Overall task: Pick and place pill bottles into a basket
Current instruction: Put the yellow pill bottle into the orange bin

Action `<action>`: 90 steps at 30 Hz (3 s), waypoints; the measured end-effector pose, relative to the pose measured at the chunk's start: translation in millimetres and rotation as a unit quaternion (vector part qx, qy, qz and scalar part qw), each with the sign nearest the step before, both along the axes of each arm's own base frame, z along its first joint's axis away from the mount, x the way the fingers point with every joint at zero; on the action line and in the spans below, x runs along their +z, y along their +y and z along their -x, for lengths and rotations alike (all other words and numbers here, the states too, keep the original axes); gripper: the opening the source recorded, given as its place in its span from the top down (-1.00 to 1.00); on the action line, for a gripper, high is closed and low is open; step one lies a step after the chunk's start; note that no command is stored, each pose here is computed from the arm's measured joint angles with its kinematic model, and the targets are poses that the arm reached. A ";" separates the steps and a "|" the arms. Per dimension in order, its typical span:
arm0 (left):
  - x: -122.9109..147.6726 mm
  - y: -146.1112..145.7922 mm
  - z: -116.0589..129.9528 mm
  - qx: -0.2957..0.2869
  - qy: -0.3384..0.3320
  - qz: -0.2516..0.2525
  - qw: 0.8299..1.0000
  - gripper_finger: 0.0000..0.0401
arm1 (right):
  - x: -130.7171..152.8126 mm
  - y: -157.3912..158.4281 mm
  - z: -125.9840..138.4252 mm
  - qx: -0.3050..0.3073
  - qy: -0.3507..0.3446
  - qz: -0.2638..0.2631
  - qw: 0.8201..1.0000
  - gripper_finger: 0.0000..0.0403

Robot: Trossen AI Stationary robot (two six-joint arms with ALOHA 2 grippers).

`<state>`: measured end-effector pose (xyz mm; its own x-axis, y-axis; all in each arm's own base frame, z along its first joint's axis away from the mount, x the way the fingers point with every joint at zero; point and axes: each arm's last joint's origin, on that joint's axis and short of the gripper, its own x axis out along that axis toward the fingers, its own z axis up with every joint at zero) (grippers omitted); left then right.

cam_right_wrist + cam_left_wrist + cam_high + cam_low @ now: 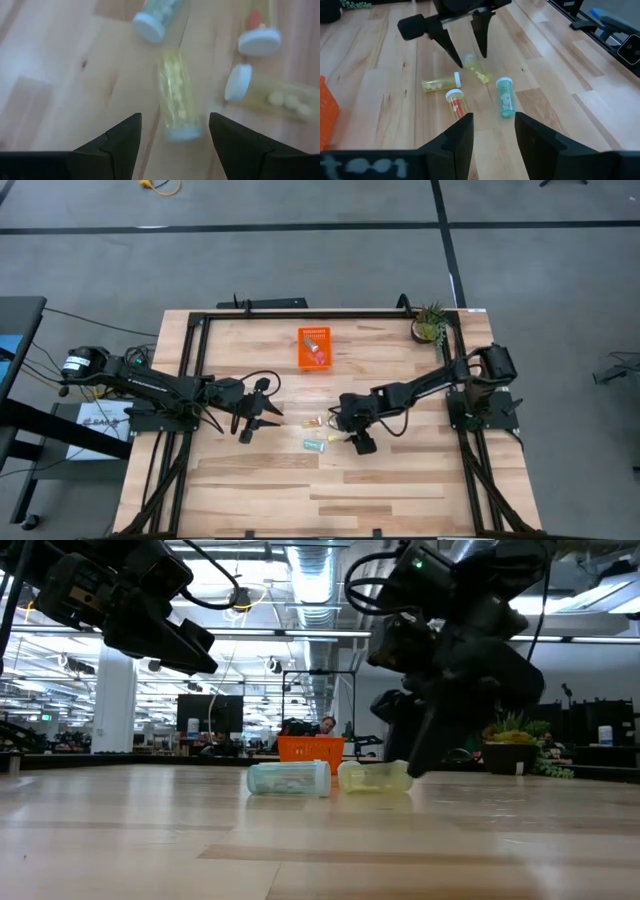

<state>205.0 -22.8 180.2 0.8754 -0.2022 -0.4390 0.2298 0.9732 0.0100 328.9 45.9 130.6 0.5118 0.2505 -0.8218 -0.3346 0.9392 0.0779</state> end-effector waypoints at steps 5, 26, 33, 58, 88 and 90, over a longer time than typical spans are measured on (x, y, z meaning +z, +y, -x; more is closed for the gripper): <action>0.0 0.0 0.0 0.003 0.001 0.006 1.000 0.33 | 2.2 0.6 -2.1 0.006 -0.003 -0.009 1.000 -0.12; 0.1 0.0 0.0 0.008 0.004 0.017 1.000 0.33 | 1.5 -16.1 -2.3 -0.003 0.006 -0.028 1.000 0.07; 0.1 0.0 0.0 0.008 0.003 0.016 1.000 0.33 | -0.4 -17.9 -0.3 -0.023 0.019 -0.005 1.000 0.06; 0.1 0.0 -0.1 0.008 0.003 0.017 1.000 0.33 | -24.2 -3.1 -12.0 0.016 0.011 0.017 1.000 0.13; 0.1 0.0 -0.1 0.008 0.004 0.018 1.000 0.33 | 16.5 -4.1 -26.1 0.015 0.131 0.028 0.991 0.39; 0.1 0.0 -0.1 0.008 0.004 0.018 1.000 0.33 | 23.3 -4.1 -27.6 0.023 0.139 0.033 0.990 0.39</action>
